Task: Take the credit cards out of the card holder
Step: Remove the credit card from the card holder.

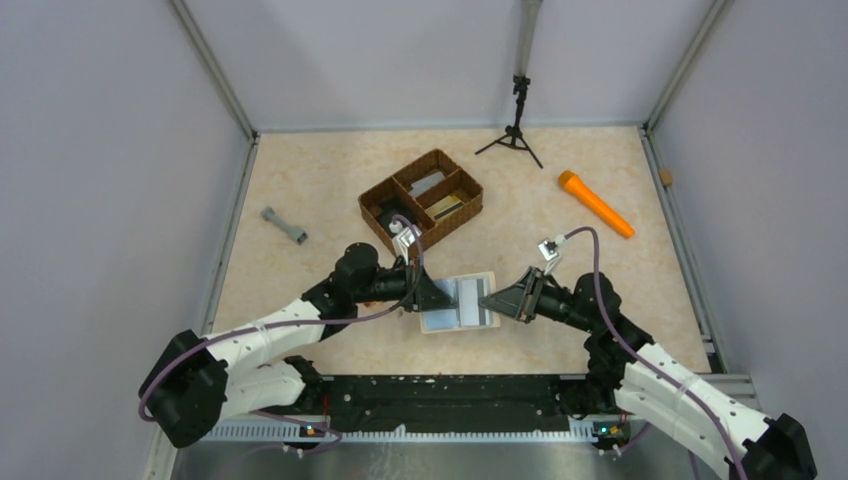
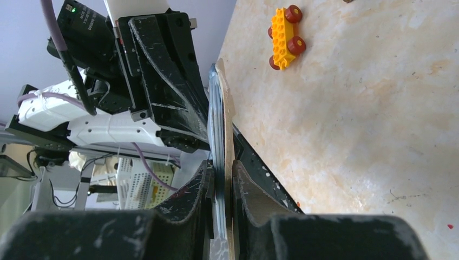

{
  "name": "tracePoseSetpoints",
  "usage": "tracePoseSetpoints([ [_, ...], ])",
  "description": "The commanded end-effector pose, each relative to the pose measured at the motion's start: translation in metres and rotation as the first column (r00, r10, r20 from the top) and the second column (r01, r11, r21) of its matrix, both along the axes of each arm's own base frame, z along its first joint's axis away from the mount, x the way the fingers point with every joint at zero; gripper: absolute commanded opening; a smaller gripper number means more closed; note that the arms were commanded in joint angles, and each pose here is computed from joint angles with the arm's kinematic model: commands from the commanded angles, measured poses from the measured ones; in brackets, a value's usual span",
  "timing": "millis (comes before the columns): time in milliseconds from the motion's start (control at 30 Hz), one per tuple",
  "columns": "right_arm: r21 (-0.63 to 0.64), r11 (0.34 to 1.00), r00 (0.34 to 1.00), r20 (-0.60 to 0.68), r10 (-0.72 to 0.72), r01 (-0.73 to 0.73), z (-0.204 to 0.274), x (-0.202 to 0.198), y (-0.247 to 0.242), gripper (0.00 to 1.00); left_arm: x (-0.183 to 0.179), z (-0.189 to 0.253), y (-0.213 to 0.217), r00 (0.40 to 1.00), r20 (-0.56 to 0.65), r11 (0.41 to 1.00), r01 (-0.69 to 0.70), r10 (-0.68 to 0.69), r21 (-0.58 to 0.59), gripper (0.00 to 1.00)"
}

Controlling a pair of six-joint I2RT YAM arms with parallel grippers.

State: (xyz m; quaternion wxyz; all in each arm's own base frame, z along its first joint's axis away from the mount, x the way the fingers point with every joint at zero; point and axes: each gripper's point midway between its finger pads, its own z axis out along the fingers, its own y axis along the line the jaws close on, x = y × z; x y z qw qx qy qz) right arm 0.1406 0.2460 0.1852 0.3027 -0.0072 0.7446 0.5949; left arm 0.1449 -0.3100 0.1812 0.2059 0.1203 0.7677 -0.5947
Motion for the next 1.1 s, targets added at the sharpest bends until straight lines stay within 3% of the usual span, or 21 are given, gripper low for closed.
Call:
tracePoseSetpoints([
  [0, 0.076, 0.997, 0.999, 0.037, 0.016, -0.019, 0.020, -0.003, 0.004, 0.01, -0.002, 0.008, -0.001, 1.000, 0.022, 0.999, 0.010, -0.009, -0.044, 0.12],
  [100, 0.099, 0.994, 0.999, 0.032, 0.038, -0.041, 0.020, -0.005, 0.007, 0.00, -0.007, 0.015, -0.006, 0.999, 0.005, 0.994, 0.046, -0.045, -0.104, 0.28],
  [233, 0.115, 0.991, 0.997, 0.022, 0.072, -0.074, 0.018, -0.007, 0.012, 0.01, -0.009, 0.013, -0.013, 0.997, -0.011, 0.991, 0.072, -0.074, -0.113, 0.35],
  [367, 0.118, 0.989, 0.996, 0.021, 0.086, -0.088, 0.018, -0.007, 0.014, 0.00, -0.009, 0.013, -0.019, 0.996, -0.011, 0.990, 0.088, -0.090, -0.112, 0.29],
  [500, 0.069, 0.994, 0.997, 0.019, 0.081, -0.082, 0.012, -0.004, 0.015, 0.00, -0.007, 0.014, -0.022, 0.995, -0.019, 0.989, 0.091, -0.094, -0.113, 0.10],
  [633, 0.033, 0.997, 0.997, 0.022, 0.076, -0.076, 0.004, -0.003, 0.014, 0.00, -0.007, 0.017, -0.024, 0.995, -0.023, 0.986, 0.097, -0.101, -0.136, 0.07],
  [933, -0.042, 0.997, 0.997, 0.041, 0.071, -0.069, -0.009, -0.002, 0.010, 0.00, 0.002, 0.020, -0.022, 0.999, -0.021, 0.986, 0.043, -0.047, -0.163, 0.13],
  [1067, -0.090, 0.994, 0.995, 0.079, 0.066, -0.059, -0.010, -0.002, 0.005, 0.00, 0.002, 0.019, -0.023, 0.997, -0.038, 0.986, 0.053, -0.060, -0.161, 0.27],
])
